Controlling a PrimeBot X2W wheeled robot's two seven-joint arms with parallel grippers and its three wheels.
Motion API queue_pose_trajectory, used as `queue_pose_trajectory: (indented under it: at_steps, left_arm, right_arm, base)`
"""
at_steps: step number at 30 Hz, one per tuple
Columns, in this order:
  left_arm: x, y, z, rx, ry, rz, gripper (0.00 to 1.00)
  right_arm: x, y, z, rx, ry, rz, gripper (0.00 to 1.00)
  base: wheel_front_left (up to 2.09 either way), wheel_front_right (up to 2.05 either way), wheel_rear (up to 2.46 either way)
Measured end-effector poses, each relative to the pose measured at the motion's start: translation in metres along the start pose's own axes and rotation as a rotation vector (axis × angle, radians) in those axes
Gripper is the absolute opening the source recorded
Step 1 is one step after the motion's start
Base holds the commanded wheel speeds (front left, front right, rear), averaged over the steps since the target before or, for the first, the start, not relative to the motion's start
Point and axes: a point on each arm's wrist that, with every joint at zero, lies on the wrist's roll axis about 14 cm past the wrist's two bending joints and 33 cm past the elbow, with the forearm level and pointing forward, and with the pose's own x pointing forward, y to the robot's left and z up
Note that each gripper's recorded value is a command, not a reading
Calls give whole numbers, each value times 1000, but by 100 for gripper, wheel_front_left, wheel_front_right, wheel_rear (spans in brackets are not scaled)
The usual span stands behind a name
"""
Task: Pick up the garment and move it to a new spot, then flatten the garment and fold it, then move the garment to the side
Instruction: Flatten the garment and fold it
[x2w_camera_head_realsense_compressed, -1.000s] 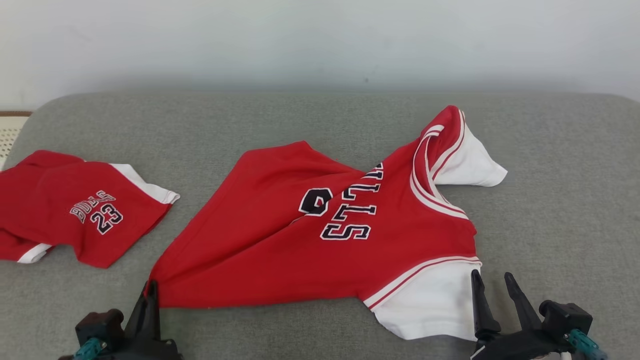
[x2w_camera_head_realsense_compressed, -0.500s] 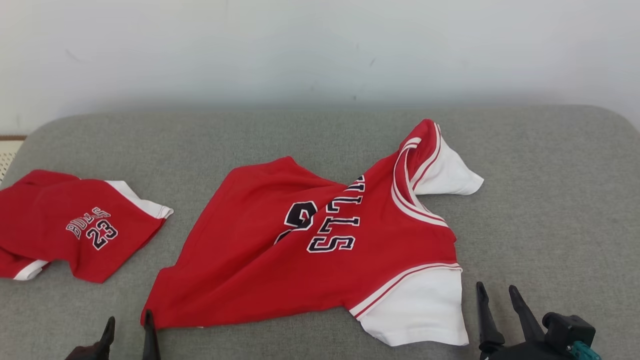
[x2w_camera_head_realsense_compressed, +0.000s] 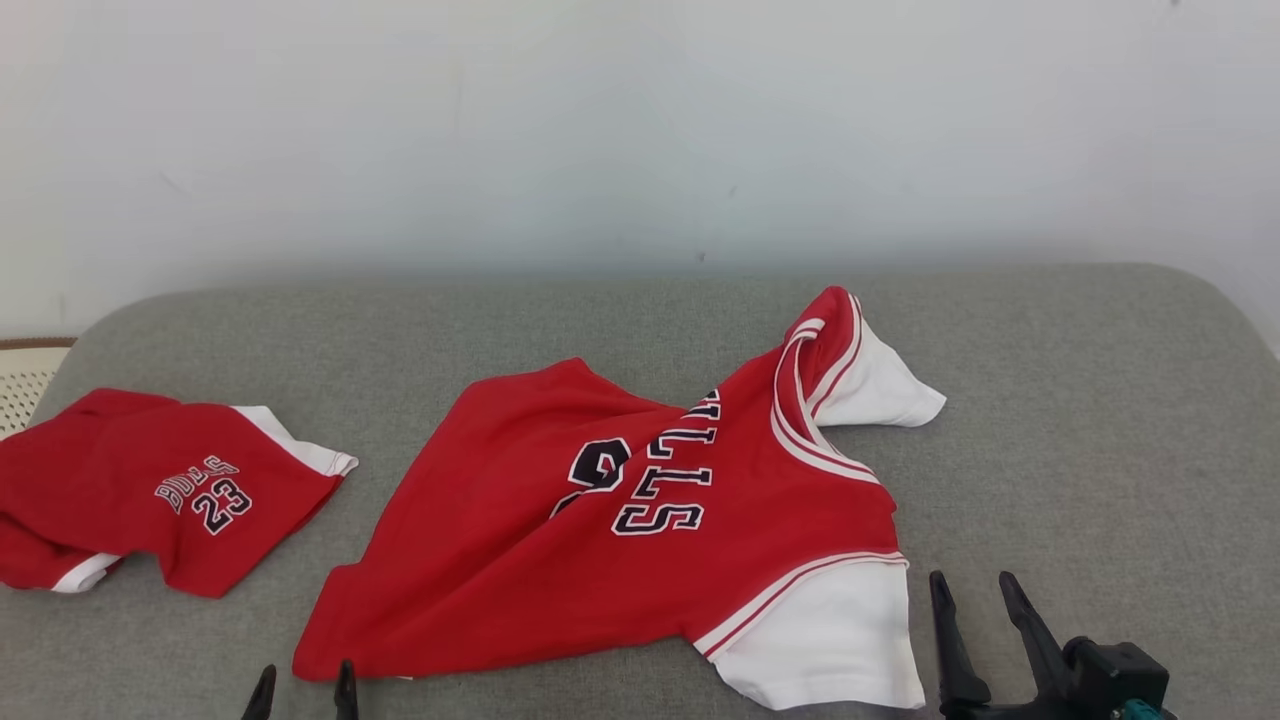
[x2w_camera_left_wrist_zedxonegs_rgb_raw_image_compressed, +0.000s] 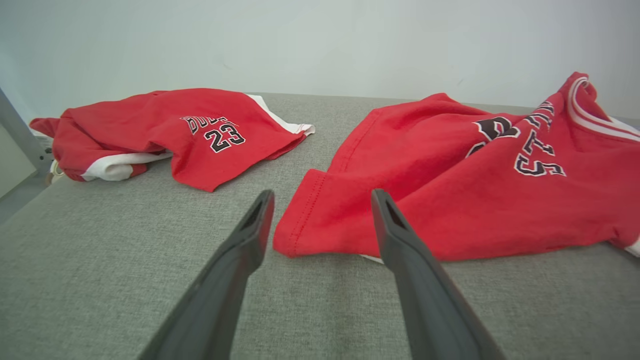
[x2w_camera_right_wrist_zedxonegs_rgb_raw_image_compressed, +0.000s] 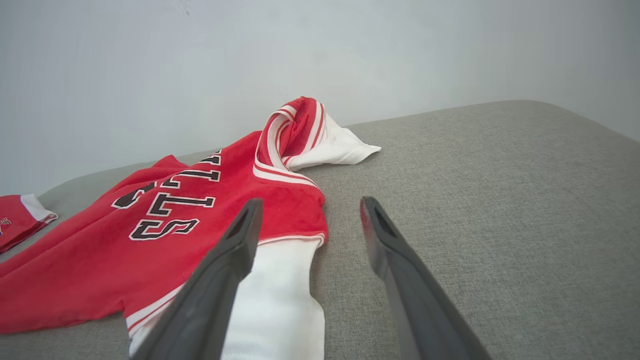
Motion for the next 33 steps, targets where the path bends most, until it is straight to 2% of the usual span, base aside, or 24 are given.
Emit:
queue_pose_trajectory:
  at_steps: [8,19,29,33]
  left_arm:
    - [-15,-7,7,24,-25,-23,100]
    - [-25,-4,7,36,-26,-4,100]
    - [-27,-4,2,34,-8,-2,100]
    - [-26,-6,-3,29,8,-5,100]
  right_arm:
    - [-3,18,19,-21,-62,46,100]
    - [-5,29,22,-32,-75,75,100]
    - [-6,26,17,-28,-60,63,100]
    - [-8,24,1,-36,-7,61,100]
  base:
    - [0,0,0]
    - [0,0,0]
    - [0,0,0]
    - [0,0,0]
